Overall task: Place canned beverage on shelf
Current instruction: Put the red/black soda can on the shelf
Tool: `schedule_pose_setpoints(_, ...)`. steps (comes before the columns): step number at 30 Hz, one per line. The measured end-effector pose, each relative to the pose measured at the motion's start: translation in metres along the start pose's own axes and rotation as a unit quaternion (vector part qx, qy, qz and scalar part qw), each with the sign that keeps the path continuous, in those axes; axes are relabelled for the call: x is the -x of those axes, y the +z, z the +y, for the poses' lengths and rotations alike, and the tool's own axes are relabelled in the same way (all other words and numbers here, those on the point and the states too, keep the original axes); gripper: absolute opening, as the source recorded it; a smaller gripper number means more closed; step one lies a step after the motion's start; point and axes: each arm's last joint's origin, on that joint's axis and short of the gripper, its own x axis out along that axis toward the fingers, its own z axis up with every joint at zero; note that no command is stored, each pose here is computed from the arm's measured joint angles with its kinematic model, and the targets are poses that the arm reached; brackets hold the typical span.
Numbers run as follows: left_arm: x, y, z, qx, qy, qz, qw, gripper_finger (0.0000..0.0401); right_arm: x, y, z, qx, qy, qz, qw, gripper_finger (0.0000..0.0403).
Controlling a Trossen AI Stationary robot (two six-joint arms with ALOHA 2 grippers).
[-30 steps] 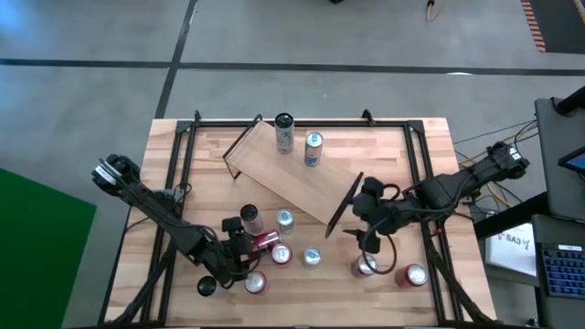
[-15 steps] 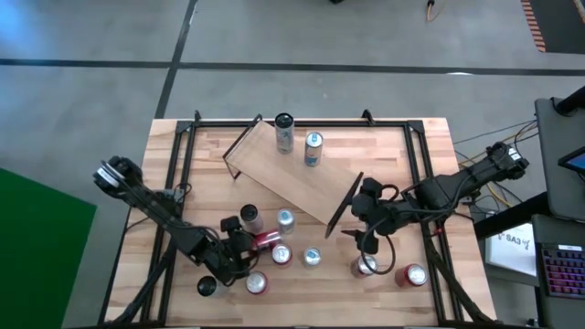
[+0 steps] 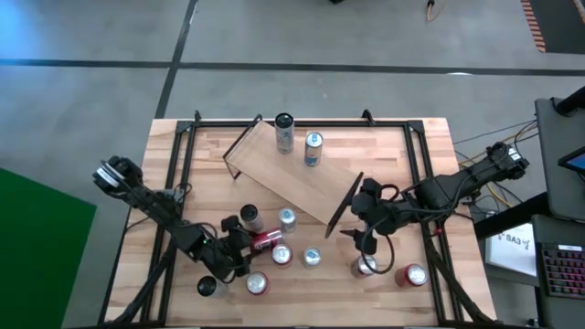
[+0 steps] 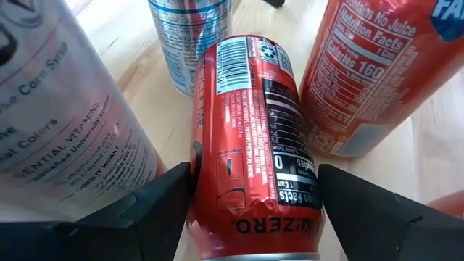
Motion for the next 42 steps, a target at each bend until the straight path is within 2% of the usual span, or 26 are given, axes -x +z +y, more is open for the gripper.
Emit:
schedule_pose_setpoints(7,0.000,0.003,-0.003,0.000,-0.004,-0.004,1.000,0.0279,0.000,0.002,0.001,-0.004,0.004,-0.008,1.000,0.0373)
schedule_pose_setpoints(11,0.001,0.004,-0.003,-0.026,0.010,-0.009,1.000,0.0280,0.000,0.002,0.001,-0.004,0.005,-0.009,1.000,0.0373)
schedule_pose_setpoints(24,0.001,0.007,-0.003,-0.045,0.027,-0.023,0.998,0.0323,0.000,0.002,0.001,-0.005,0.006,-0.011,1.000,0.0373)
schedule_pose_setpoints(42,-0.010,-0.004,-0.005,-0.043,0.021,-0.020,0.999,0.0322,0.000,0.004,0.002,-0.008,0.009,-0.017,1.000,0.0373)
